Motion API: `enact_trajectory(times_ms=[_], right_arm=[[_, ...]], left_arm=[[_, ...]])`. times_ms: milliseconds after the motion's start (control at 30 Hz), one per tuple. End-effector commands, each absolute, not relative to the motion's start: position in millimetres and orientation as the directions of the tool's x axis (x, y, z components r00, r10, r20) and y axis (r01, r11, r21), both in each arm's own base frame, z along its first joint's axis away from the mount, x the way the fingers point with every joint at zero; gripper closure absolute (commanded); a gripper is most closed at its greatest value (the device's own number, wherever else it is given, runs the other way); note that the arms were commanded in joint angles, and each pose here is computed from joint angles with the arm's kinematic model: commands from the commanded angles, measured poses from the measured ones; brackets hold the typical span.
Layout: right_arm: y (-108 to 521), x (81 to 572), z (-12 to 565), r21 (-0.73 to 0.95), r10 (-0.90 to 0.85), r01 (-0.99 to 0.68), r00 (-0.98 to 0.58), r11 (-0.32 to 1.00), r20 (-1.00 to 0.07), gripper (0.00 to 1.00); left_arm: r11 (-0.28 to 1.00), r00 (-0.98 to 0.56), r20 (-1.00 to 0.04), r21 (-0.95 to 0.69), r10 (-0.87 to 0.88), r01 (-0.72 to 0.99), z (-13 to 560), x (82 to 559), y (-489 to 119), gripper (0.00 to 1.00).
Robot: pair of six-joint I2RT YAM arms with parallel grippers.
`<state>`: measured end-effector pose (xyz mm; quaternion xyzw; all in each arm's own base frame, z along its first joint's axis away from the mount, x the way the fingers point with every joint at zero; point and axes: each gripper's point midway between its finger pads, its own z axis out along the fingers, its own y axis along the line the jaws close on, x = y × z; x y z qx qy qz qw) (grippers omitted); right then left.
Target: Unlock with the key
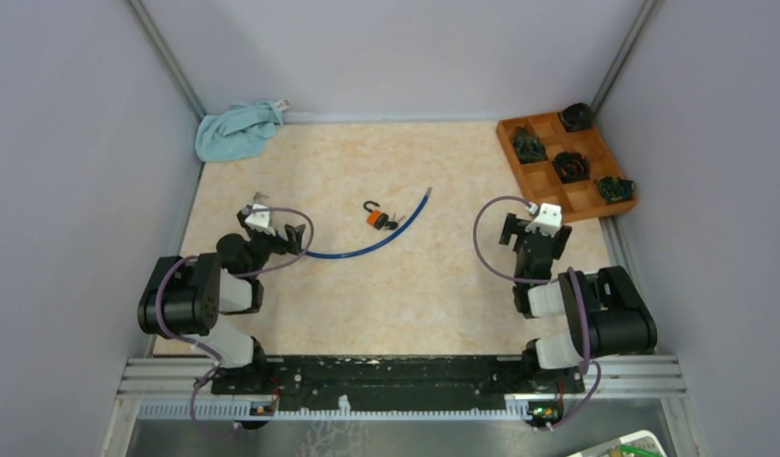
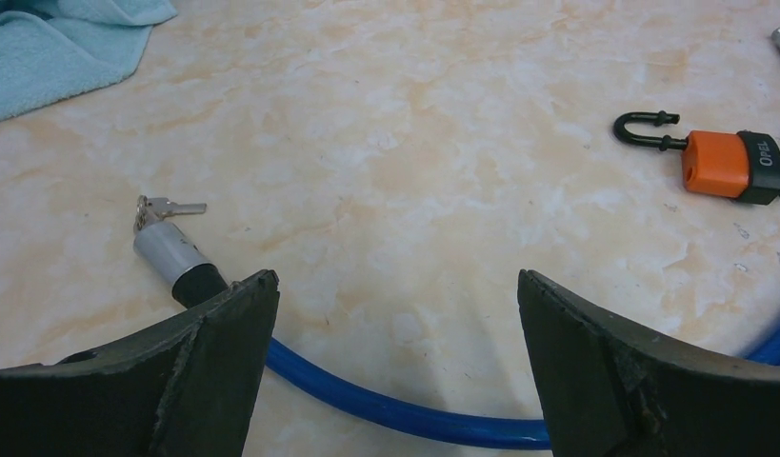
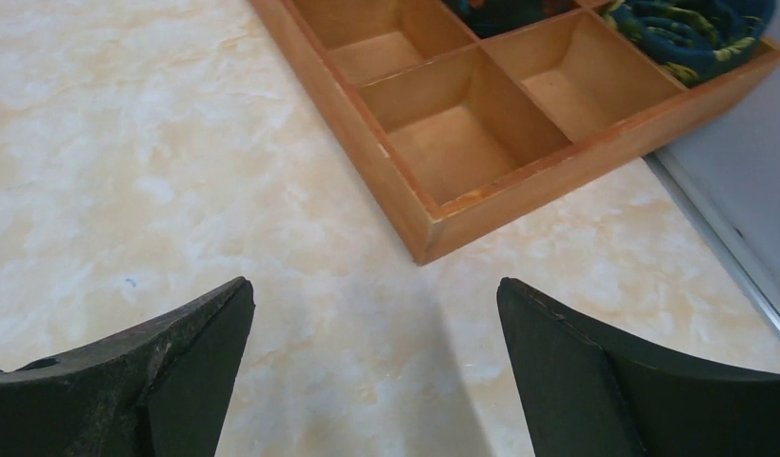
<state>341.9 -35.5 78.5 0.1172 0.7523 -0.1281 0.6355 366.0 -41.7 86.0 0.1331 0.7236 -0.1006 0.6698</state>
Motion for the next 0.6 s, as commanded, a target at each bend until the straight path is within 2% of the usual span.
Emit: enact_trajectory(times_ms=[0,567], right_arm=[[-15.5,359.5,108.2,-0.012,-0.006,0.194,-0.033,0.981,-0.999,0.01],[-24.5,357.1,110.0,0.007,0.012,0.248,-0.021,0.969,-1.000,0.01]], left_arm=[[0.951,-0.026,-0.999,0.034,0.045,0.309,97.2,371.7,-40.1,0.01],[0.950,-0.035,-0.998,0.044,0.058,0.308,95.3,374.5,-41.9,0.01]])
